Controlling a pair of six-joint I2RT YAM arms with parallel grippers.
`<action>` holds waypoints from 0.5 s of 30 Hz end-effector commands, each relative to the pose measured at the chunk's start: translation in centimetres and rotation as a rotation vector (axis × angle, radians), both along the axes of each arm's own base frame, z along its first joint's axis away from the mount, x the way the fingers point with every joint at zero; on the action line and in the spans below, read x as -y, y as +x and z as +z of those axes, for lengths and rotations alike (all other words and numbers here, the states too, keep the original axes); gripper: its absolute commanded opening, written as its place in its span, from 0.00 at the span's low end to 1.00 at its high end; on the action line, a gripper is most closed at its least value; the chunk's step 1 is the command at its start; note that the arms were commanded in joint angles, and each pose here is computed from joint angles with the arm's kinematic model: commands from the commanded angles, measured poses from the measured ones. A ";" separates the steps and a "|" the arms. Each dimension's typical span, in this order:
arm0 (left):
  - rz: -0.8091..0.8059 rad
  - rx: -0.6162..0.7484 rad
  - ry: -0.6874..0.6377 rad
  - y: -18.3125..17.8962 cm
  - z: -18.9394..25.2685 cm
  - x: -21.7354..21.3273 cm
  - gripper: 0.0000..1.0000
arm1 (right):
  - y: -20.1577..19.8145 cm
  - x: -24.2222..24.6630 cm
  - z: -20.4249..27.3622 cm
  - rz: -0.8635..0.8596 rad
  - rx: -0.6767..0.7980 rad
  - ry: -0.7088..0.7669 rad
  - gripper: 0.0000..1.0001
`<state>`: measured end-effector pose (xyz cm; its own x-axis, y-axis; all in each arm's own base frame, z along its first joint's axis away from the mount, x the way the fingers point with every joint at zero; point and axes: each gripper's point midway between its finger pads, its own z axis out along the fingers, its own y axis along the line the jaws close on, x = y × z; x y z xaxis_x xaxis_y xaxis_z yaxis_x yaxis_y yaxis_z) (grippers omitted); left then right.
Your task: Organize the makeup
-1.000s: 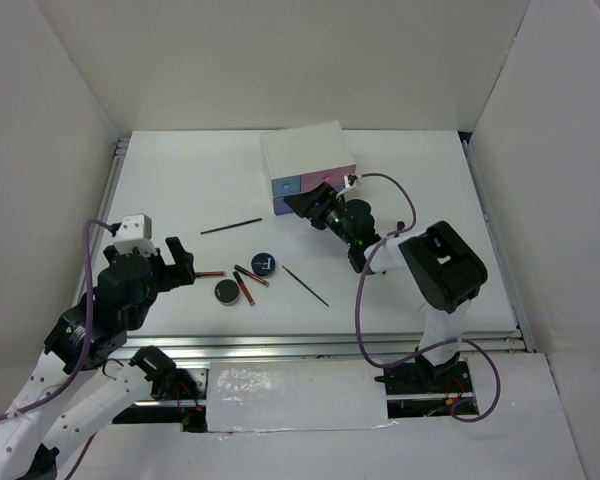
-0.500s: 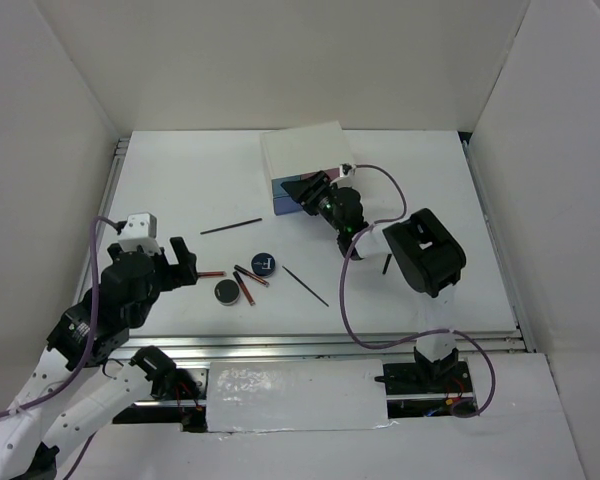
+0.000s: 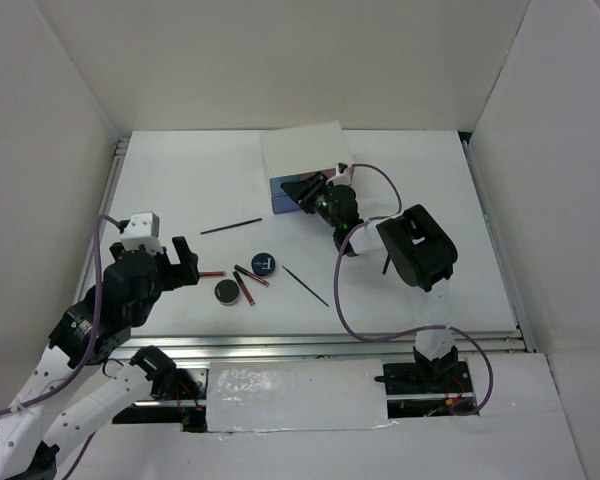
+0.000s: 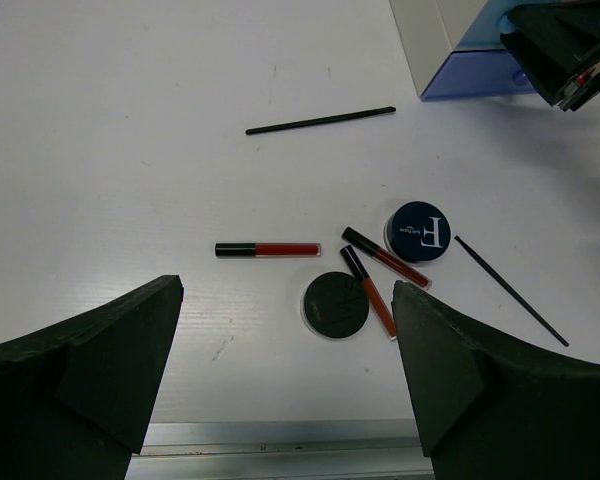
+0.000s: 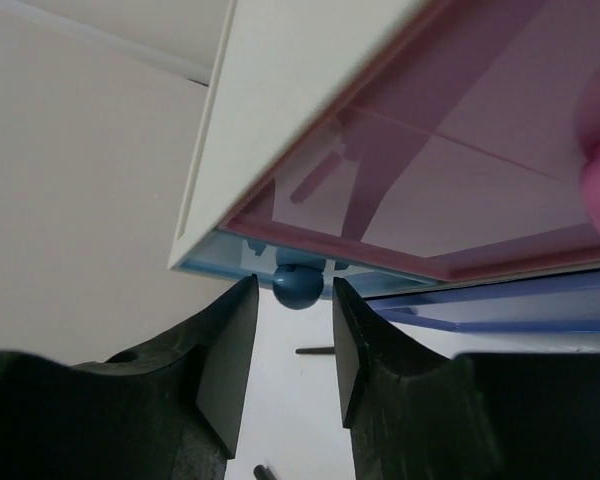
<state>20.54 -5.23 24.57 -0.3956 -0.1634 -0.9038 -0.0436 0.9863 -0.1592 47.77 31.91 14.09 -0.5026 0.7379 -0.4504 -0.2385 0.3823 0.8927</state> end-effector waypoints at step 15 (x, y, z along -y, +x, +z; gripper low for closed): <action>-0.023 0.023 0.001 0.7 0.5 0.7 1.00 | -1.0 0.6 4.8 0.011 0.128 0.090 0.23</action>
